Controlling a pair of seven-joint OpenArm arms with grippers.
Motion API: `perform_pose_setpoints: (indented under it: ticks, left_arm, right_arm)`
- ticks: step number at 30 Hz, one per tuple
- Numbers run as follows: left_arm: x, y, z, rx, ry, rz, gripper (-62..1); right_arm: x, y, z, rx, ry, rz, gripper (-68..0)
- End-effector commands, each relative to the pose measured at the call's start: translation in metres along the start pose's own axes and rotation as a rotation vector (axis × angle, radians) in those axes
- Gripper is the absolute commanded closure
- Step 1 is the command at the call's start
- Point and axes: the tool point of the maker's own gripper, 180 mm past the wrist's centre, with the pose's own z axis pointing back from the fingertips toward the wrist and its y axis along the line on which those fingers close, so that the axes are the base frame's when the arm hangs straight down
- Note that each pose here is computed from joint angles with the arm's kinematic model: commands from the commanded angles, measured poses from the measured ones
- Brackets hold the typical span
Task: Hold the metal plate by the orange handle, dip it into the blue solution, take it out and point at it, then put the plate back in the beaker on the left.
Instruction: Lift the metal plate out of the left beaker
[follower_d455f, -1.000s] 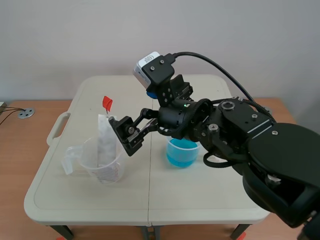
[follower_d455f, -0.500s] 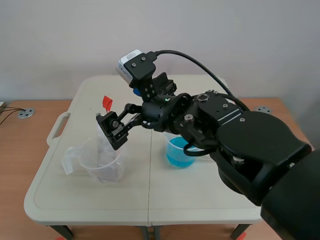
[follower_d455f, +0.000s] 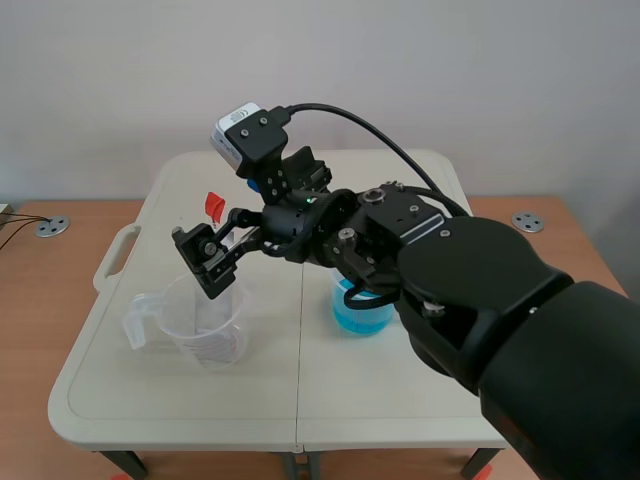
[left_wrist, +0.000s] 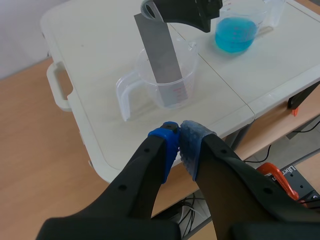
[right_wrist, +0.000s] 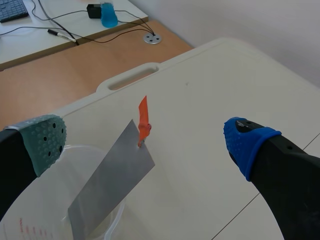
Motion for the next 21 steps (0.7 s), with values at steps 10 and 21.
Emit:
perform_pose_setpoints:
  ticks: [10,21]
  left_arm:
    - [0.0062,-0.0009,-0.0008,-0.005,-0.025,0.005,-5.1]
    - [0.0062,-0.0009,-0.0008,-0.005,-0.025,0.005,-5.1]
  right_arm:
    - [0.0263,0.0007,-0.0097,0.012,-0.062,0.019,-55.8]
    - [0.0201,0.0005,-0.0099,0.011,-0.028,0.019,-37.9]
